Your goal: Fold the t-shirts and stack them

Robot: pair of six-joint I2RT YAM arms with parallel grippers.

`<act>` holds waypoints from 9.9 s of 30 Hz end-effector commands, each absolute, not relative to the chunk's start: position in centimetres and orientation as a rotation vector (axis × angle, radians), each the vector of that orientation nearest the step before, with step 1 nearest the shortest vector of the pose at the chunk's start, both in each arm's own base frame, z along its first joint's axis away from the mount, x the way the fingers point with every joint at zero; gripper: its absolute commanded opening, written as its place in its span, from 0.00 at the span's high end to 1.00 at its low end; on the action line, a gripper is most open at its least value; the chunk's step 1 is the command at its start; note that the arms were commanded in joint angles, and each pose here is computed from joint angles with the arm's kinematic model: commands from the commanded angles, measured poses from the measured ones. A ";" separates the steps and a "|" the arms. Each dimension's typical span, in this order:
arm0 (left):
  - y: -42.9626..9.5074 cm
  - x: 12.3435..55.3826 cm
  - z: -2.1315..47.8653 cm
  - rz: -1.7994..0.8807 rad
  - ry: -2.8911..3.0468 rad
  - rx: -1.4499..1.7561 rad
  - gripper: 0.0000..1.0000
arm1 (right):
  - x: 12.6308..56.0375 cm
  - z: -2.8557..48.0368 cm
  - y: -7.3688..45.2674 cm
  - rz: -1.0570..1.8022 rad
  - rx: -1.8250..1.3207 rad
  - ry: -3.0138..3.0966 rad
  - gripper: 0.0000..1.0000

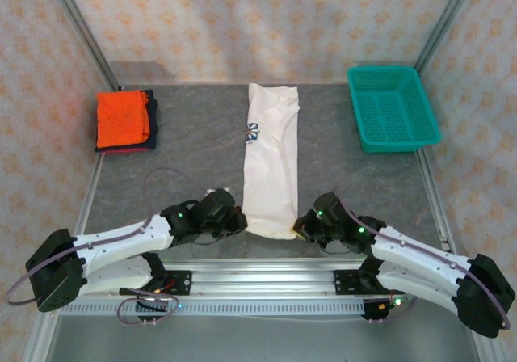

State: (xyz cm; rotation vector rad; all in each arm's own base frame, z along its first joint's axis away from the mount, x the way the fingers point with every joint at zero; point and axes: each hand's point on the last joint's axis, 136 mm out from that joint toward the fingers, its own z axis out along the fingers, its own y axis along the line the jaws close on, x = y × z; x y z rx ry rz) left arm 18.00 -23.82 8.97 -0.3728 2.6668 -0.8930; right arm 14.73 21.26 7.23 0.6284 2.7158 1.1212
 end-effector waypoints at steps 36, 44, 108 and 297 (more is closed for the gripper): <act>-21.3 39.0 11.3 -0.475 2.637 -0.365 1.00 | 40.0 11.2 20.5 0.955 0.422 2.598 1.00; -21.2 41.6 9.8 -0.428 2.671 -0.372 1.00 | 43.5 9.9 20.6 0.963 0.450 2.595 1.00; -24.6 40.0 3.6 -0.683 2.689 -0.522 0.62 | 38.8 4.0 20.6 0.881 0.380 2.699 0.75; -13.4 39.1 10.4 -0.587 2.455 -0.633 0.00 | 21.0 3.8 25.6 -0.027 -1.734 2.080 1.00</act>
